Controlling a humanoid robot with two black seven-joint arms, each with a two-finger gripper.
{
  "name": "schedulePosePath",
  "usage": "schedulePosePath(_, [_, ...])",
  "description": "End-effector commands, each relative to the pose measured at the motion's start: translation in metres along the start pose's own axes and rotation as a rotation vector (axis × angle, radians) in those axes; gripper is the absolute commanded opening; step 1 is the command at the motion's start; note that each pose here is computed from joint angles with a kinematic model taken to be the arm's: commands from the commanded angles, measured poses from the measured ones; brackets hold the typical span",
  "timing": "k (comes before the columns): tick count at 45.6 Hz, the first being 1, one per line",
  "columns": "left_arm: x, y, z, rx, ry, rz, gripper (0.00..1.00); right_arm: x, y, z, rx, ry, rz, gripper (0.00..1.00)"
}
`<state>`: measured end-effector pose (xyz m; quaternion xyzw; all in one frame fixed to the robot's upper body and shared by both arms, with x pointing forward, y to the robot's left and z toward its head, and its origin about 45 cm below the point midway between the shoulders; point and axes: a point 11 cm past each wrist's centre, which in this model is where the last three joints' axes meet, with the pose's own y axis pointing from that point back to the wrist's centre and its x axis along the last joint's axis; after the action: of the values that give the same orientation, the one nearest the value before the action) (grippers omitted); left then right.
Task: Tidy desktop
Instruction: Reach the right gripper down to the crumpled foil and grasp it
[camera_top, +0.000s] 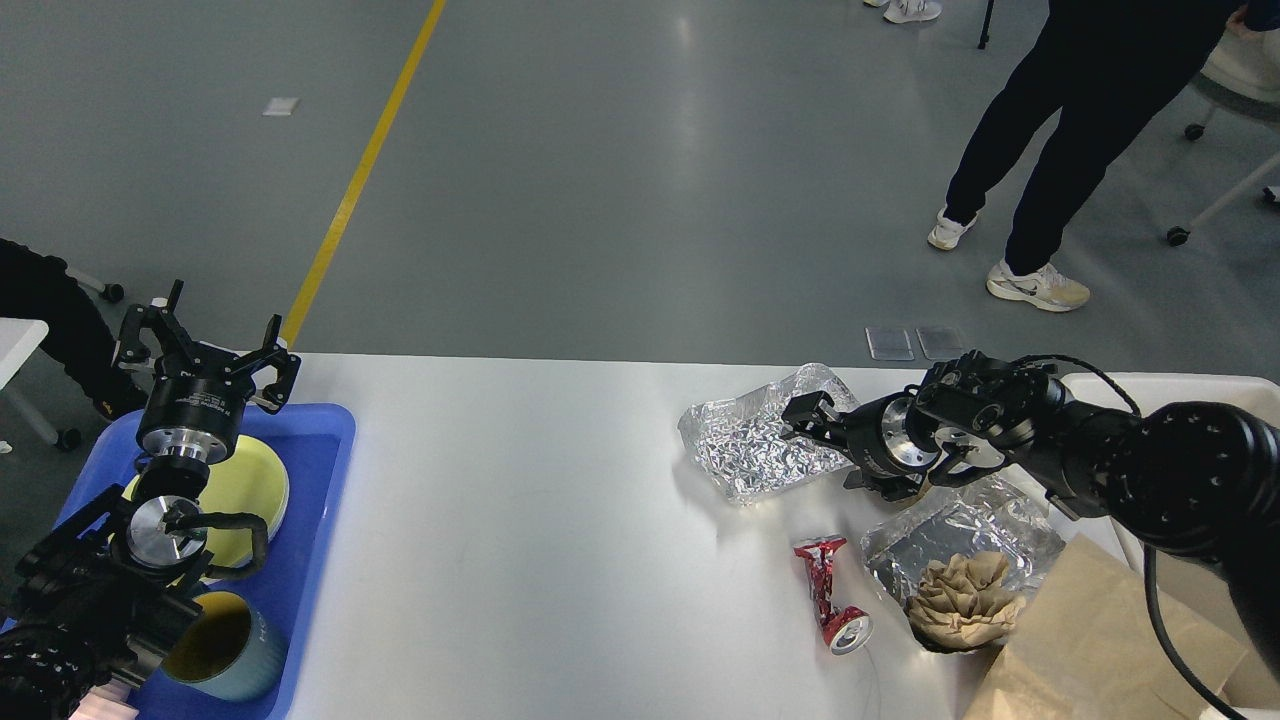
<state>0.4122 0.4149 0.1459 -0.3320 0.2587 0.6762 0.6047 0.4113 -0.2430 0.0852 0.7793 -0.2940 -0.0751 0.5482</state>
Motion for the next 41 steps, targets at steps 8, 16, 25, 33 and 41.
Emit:
schedulePosePath(8, [0.0,0.0,0.0,0.0,0.0,0.0,0.97,-0.022,-0.022,0.016,-0.011,-0.052,0.063,1.0])
schedulePosePath(16, [0.0,0.0,0.0,0.0,0.0,0.0,0.97,-0.026,-0.028,0.027,-0.018,-0.105,0.118,0.73])
schedulePosePath(25, [-0.001,0.0,0.0,-0.001,0.0,-0.001,0.97,-0.028,-0.029,0.029,-0.014,-0.14,0.118,0.25])
schedulePosePath(33, [0.0,0.0,0.0,0.0,-0.001,0.001,0.97,-0.027,-0.029,0.026,-0.01,-0.138,0.116,0.0])
schedulePosePath(41, [0.0,0.0,0.0,0.0,0.0,0.0,0.97,-0.027,-0.028,0.023,-0.006,-0.137,0.113,0.0])
